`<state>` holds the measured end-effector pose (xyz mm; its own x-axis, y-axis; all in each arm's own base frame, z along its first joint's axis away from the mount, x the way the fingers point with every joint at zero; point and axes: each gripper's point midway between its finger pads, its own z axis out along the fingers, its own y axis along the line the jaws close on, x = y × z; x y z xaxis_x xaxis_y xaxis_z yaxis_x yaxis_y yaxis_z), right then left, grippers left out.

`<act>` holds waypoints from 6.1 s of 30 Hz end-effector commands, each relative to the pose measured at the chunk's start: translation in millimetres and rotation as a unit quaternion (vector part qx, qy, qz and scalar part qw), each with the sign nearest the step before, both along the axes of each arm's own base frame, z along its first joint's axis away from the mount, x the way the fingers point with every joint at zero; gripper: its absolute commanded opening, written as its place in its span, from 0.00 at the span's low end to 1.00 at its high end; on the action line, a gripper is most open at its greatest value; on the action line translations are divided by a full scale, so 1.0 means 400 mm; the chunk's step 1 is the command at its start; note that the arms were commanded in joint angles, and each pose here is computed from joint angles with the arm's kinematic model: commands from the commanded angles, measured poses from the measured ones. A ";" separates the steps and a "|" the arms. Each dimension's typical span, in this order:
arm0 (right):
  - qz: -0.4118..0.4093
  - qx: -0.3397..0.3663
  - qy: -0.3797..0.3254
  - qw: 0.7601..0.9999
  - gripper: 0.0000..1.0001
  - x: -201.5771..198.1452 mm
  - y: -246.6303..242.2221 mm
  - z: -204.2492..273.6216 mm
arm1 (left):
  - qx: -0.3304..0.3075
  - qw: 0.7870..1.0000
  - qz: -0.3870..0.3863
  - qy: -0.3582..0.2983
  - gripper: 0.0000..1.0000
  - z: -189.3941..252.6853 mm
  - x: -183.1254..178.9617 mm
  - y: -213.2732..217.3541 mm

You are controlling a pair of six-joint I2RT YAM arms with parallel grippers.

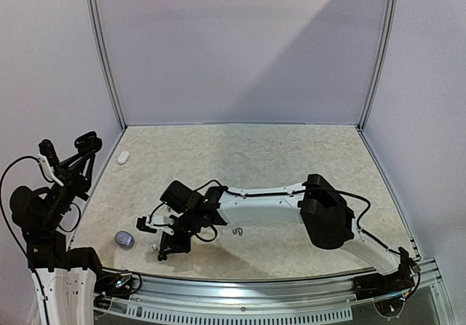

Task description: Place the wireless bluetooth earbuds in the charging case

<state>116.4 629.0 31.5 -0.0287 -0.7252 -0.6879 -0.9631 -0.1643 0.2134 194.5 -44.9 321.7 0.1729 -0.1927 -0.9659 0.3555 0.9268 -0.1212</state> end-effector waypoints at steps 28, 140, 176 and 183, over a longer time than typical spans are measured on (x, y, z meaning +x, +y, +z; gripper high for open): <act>0.022 -0.022 -0.002 1.000 0.18 -0.079 -0.018 -0.003 | 0.005 1.000 -0.020 -0.019 0.00 0.012 -0.015 -0.018; -0.005 0.369 -0.269 0.890 0.00 -0.008 -0.133 1.005 | 0.242 0.901 -0.349 -0.083 0.00 -0.020 -0.213 -0.255; -0.109 -0.024 0.051 0.992 0.00 0.149 -0.204 0.233 | -0.114 0.942 -0.269 0.167 0.00 -0.059 0.005 -0.199; -0.095 -0.082 0.124 0.984 0.00 0.111 -0.226 0.057 | -0.116 0.938 -0.276 0.176 0.00 -0.064 -0.002 -0.209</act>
